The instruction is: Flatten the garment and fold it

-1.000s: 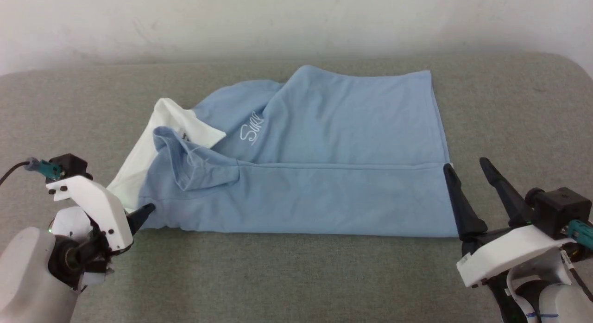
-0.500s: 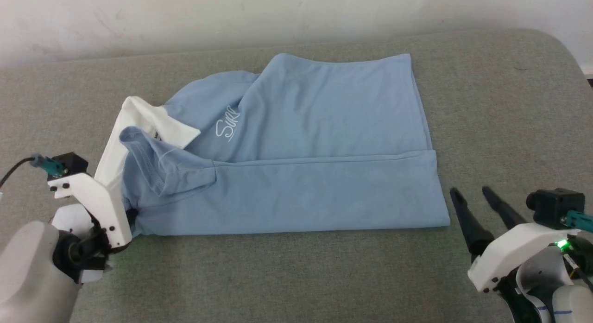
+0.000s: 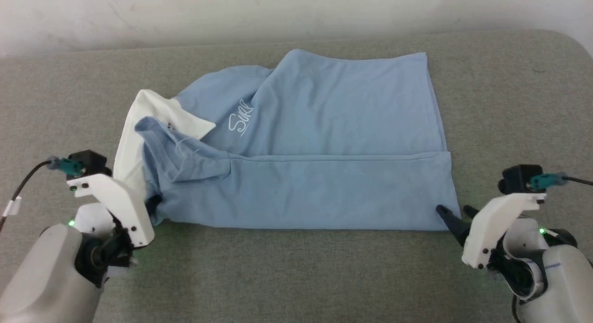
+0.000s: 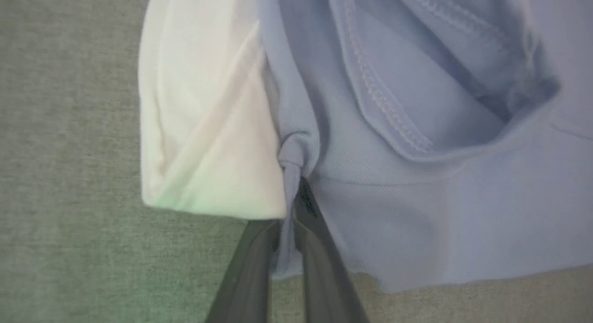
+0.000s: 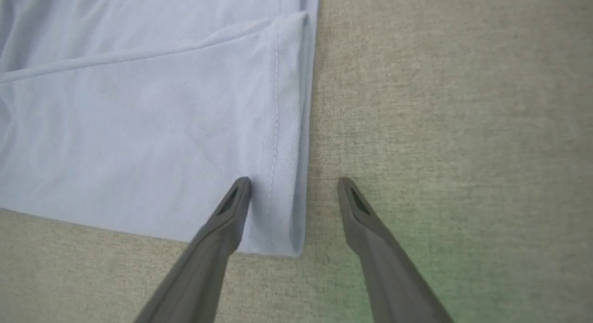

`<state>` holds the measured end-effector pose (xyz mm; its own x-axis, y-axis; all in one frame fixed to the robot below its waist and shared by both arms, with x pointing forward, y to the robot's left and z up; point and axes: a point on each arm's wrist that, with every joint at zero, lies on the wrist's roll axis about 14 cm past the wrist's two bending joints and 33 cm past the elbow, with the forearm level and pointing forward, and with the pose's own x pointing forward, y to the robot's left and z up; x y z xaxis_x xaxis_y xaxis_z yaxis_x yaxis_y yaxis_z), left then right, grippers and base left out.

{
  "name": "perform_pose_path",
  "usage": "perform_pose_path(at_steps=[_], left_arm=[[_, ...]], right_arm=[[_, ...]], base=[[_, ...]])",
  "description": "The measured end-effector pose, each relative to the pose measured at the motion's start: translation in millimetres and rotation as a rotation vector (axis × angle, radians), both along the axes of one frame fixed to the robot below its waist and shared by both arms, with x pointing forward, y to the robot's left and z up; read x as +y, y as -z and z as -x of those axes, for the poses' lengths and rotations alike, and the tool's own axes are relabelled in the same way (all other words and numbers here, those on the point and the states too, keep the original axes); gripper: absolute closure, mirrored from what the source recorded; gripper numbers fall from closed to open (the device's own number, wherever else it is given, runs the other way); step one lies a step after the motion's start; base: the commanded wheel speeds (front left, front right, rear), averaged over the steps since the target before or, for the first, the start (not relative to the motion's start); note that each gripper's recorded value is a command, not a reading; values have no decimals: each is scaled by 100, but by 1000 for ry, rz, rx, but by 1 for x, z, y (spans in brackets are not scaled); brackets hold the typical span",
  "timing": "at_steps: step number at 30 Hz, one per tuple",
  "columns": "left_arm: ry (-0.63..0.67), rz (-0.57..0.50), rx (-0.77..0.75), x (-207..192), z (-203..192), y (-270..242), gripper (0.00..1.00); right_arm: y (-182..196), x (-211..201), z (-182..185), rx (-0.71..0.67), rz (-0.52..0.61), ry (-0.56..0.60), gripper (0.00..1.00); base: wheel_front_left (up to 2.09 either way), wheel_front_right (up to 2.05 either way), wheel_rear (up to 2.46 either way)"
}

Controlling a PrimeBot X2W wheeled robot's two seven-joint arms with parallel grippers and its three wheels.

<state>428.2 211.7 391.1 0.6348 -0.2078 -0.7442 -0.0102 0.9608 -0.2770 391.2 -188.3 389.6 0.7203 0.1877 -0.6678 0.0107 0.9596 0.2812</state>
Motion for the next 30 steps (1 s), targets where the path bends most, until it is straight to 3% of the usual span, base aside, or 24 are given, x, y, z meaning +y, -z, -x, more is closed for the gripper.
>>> perform_pose_path(at_steps=[3, 5, 7, 13, 23, 30], left_arm=[[7, 20, -24, -8, 0, -4, 100], [7, 24, -30, -8, 2, -5, 100], [2, 26, -36, -7, 4, -5, 100], [4, 35, -51, -7, 8, -8, 100], [-28, -15, -255, 7, 24, -54, 100], [-97, -62, -305, 24, 72, -76, 100]], right_arm=[[14, 10, -2, 79, -14, -39, 0], [20, 15, -4, 132, -25, -63, 54], [23, 18, -5, 177, -33, -84, 100], [19, 28, -6, 202, -53, -132, 100], [-40, 27, -13, -80, 13, -171, 100], [-63, 26, 19, -159, 22, -193, 100]], base=[[0, 0, 0], [0, 0, 0], [0, 0, 0], [0, 0, 0], [0, 0, 0], [0, 0, 0]])
